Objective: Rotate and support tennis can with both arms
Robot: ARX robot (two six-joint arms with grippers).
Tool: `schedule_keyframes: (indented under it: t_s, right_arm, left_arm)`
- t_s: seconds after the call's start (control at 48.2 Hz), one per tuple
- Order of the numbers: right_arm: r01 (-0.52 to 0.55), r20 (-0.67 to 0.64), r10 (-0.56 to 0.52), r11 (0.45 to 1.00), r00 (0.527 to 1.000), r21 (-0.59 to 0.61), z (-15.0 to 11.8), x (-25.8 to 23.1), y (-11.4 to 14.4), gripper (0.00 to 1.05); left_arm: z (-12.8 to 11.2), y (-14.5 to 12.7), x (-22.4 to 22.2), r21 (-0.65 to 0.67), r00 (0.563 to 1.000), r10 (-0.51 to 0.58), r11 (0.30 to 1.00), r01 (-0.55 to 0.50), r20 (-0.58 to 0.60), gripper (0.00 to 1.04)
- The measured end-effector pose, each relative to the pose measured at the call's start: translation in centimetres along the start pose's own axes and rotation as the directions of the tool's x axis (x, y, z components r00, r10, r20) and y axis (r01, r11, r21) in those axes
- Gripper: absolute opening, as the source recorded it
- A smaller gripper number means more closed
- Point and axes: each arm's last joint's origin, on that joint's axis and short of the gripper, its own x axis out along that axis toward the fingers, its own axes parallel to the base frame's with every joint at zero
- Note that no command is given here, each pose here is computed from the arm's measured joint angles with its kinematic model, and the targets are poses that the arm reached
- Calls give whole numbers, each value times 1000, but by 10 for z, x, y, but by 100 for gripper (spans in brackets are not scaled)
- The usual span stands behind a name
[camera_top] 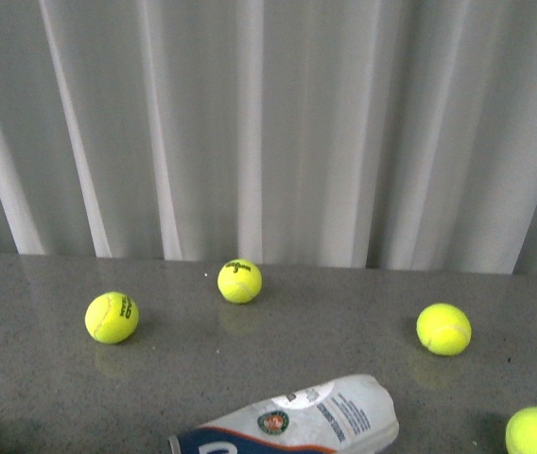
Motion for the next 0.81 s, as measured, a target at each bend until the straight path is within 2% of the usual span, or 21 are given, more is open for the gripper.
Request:
schedule_keyframes:
  t_s: [0.083, 0.228, 0.519, 0.809]
  right_arm:
    - [0, 0, 0, 1000, 1000, 0, 0, 0, 0, 98]
    - [0, 1, 0, 1000, 1000, 0, 0, 0, 0, 98]
    - [0, 1, 0, 1000, 1000, 0, 0, 0, 0, 98]
    - [0, 1, 0, 1000, 1000, 0, 0, 0, 0, 98]
  left_arm:
    - [6, 2, 34, -55, 986, -121, 992, 115, -113, 98]
    - [0, 7, 84, -142, 949, -195, 976, 164, -247, 98]
    - [-15, 8, 133, -237, 903, -248, 957, 171, -350, 98]
    - [-31, -19, 159, -309, 854, -348, 921, 236, -386, 98]
